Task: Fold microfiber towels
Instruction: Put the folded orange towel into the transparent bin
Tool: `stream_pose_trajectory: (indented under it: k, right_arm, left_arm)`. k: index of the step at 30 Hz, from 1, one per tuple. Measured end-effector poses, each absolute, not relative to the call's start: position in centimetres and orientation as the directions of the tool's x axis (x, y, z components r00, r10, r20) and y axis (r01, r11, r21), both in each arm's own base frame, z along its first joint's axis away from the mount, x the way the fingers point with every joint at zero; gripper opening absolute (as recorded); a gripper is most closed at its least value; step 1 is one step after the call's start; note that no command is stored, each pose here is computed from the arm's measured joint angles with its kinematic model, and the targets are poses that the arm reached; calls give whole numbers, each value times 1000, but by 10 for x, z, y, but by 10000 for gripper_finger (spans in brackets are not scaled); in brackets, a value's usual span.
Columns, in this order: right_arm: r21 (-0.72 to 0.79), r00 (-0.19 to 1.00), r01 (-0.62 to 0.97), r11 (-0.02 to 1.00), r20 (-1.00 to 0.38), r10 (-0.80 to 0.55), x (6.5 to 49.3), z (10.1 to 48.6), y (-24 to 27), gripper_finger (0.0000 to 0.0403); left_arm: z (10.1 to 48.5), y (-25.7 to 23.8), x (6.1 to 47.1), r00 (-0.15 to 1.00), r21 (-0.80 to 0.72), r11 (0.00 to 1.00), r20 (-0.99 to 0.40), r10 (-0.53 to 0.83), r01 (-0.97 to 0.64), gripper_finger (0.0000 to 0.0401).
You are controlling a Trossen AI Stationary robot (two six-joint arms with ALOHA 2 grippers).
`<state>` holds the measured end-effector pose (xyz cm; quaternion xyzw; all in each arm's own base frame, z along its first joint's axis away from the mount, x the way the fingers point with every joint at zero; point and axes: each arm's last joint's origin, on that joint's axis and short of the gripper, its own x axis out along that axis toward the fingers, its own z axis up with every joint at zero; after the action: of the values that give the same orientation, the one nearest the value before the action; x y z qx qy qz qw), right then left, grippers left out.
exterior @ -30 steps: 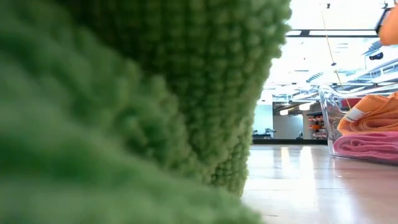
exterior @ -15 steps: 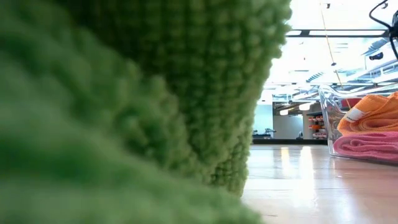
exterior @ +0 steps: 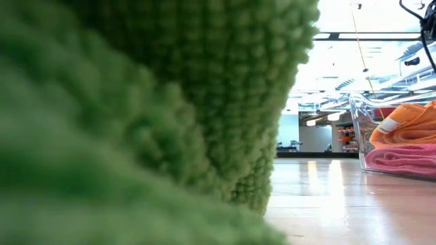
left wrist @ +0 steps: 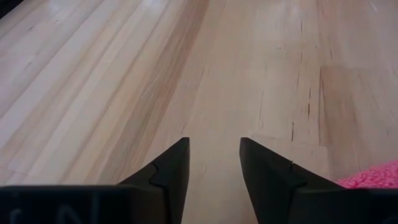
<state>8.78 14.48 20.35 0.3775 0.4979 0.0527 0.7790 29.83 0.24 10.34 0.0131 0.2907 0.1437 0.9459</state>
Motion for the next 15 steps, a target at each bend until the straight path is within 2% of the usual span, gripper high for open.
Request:
stream_pose_trajectory:
  k: [7, 11, 15]
  right_arm:
    - [582, 418, 408, 703, -804, 423, 87, 193, 146, 136]
    - [582, 379, 452, 676, -811, 445, 88, 194, 146, 182]
    - [587, 327, 479, 653, -810, 488, 91, 204, 146, 208]
  left_arm:
    - [103, 2, 298, 790, 112, 959, -546, 280, -262, 146]
    - [103, 2, 298, 789, 112, 959, -546, 280, -262, 151]
    - [103, 2, 298, 789, 108, 958, -547, 280, -265, 152]
